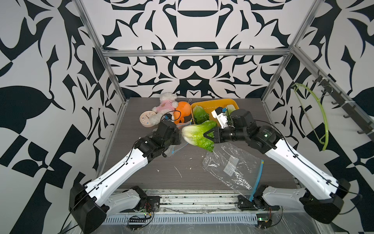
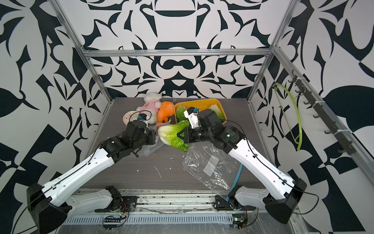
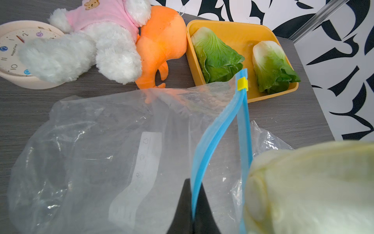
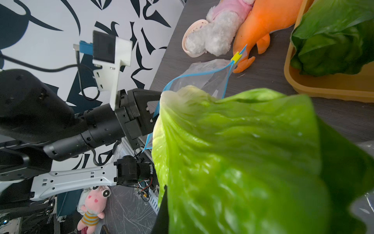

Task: Put the chinese cabbages into a zipper bag and zip it
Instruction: Place the Chinese cabbage in the zipper food storage bag.

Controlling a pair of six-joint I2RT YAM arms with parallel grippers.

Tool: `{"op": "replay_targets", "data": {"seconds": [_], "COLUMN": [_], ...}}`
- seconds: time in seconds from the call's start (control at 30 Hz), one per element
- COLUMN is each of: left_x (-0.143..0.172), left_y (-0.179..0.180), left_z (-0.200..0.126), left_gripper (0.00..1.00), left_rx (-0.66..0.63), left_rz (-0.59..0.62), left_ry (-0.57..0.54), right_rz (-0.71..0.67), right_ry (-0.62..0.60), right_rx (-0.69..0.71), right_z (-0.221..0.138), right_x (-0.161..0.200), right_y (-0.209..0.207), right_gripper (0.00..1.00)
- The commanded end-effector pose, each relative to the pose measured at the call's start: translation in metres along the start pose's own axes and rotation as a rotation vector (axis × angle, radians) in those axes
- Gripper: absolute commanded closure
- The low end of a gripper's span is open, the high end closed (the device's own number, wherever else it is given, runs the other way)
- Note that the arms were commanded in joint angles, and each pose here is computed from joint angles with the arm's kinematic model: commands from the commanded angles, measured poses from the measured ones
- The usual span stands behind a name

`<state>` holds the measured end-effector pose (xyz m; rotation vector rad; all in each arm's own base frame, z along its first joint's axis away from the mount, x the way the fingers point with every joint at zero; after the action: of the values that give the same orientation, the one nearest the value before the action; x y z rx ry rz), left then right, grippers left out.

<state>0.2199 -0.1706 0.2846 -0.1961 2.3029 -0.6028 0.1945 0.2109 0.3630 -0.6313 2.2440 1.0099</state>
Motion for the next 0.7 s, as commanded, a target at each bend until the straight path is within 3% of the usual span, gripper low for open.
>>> {"op": "replay_targets", "data": {"seconds": [0.0, 0.17, 0.3, 0.57, 0.67], "left_x": [-0.010, -0.014, -0.015, -0.017, -0.019], "left_y": [-0.006, -0.010, -0.021, -0.028, -0.030], "left_z": [-0.012, -0.018, -0.018, -0.013, -0.013], "left_gripper": [1.00, 1.00, 1.00, 1.00, 1.00], "left_rx": [0.045, 0.063, 0.141, 0.163, 0.177], "left_rz": [-0.007, 0.015, 0.040, 0.017, -0.010], "left_ry": [-0.036, -0.036, -0.002, 0.016, 0.001], "right_rz": [-0.058, -0.103, -0.150, -0.145, -0.149], "right_ry": [-0.034, 0.078, 0.113, -0.030, -0.009], "right_rx": [-0.002, 0.079, 0.050, -0.055, -0.074], "right_z": [-0.004, 0.001, 0.006, 0.006, 0.012], "right_x": [-0.007, 0.006, 0.007, -0.018, -0.016], "right_y": [0.008, 0.002, 0.013, 0.034, 0.034], "right_gripper": [1.00, 1.00, 1.00, 1.00, 1.00]}}
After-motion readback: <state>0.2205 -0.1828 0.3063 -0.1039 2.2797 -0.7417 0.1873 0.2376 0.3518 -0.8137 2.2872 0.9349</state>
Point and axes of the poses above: each gripper's point midway between its finger pads, its own z axis out along the fingers, its own y axis along the line the jaws close on, x = y × z, the point moved 9 cm from there along -z, back along the fingers, and after that the axes turned 13 degrees about -z, right-handed, at the moved point
